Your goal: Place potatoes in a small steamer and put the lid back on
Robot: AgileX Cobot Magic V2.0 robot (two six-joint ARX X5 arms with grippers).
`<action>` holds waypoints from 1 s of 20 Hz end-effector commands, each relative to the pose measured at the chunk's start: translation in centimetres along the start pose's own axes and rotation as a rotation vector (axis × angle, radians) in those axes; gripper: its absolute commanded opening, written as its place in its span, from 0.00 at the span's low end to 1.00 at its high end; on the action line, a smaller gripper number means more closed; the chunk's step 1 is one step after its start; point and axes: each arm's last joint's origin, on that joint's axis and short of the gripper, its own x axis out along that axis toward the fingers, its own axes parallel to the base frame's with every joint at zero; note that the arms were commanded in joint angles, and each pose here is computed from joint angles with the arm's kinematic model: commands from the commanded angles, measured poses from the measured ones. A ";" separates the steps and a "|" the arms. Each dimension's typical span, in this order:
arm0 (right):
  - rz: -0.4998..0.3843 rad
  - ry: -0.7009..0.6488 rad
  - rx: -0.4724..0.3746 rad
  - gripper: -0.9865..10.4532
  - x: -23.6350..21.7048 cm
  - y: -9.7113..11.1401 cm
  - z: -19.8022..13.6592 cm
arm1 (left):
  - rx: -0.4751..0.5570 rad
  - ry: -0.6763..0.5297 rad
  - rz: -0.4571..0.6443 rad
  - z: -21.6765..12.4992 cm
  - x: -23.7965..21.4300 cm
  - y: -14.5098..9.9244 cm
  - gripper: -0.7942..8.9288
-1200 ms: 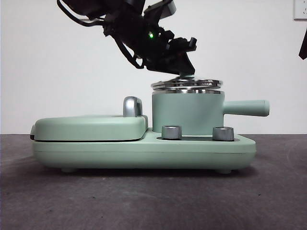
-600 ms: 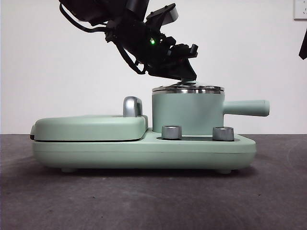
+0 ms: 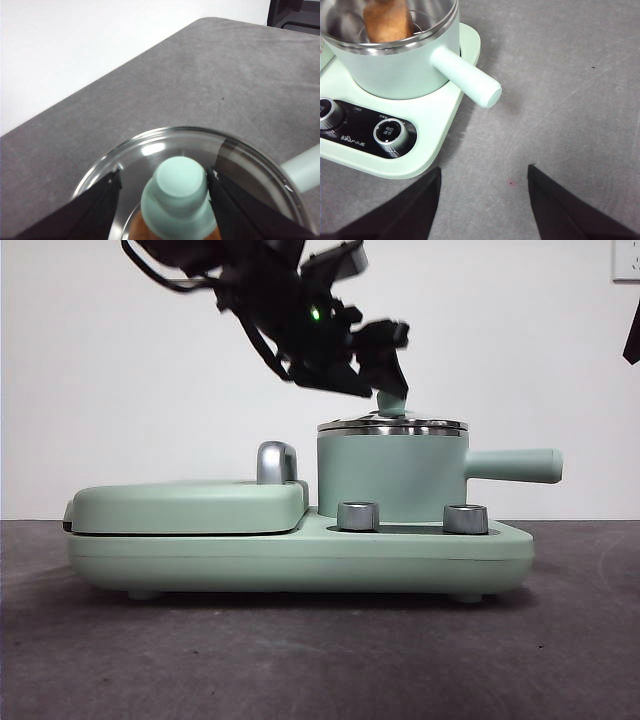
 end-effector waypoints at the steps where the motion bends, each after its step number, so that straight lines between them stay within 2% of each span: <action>1: 0.005 -0.004 -0.010 0.32 0.1 0.0 0.2 | -0.092 -0.017 0.000 2.5 -2.0 0.0 0.37; 4: 0.005 -0.003 -0.009 0.32 0.1 0.0 0.2 | -0.221 0.093 0.027 3.0 -4.9 1.4 0.37; 7: 0.017 -0.004 -0.009 0.32 0.1 0.1 0.2 | -0.359 0.128 0.102 3.6 -7.9 3.9 0.37; 10: 0.031 -0.003 -0.009 0.32 0.1 0.1 0.2 | -0.396 0.110 0.181 3.9 -11.6 6.2 0.36; 12: 0.031 -0.003 -0.009 0.32 0.1 0.1 0.2 | -0.406 0.084 0.229 3.5 -14.8 6.8 0.35; 15: 0.032 -0.003 -0.009 0.32 0.1 0.1 0.2 | -0.425 0.064 0.296 1.2 -20.1 6.2 0.32; 20: 0.037 0.000 -0.009 0.32 0.1 0.2 0.1 | -0.494 0.077 0.368 -4.3 -27.7 2.5 0.33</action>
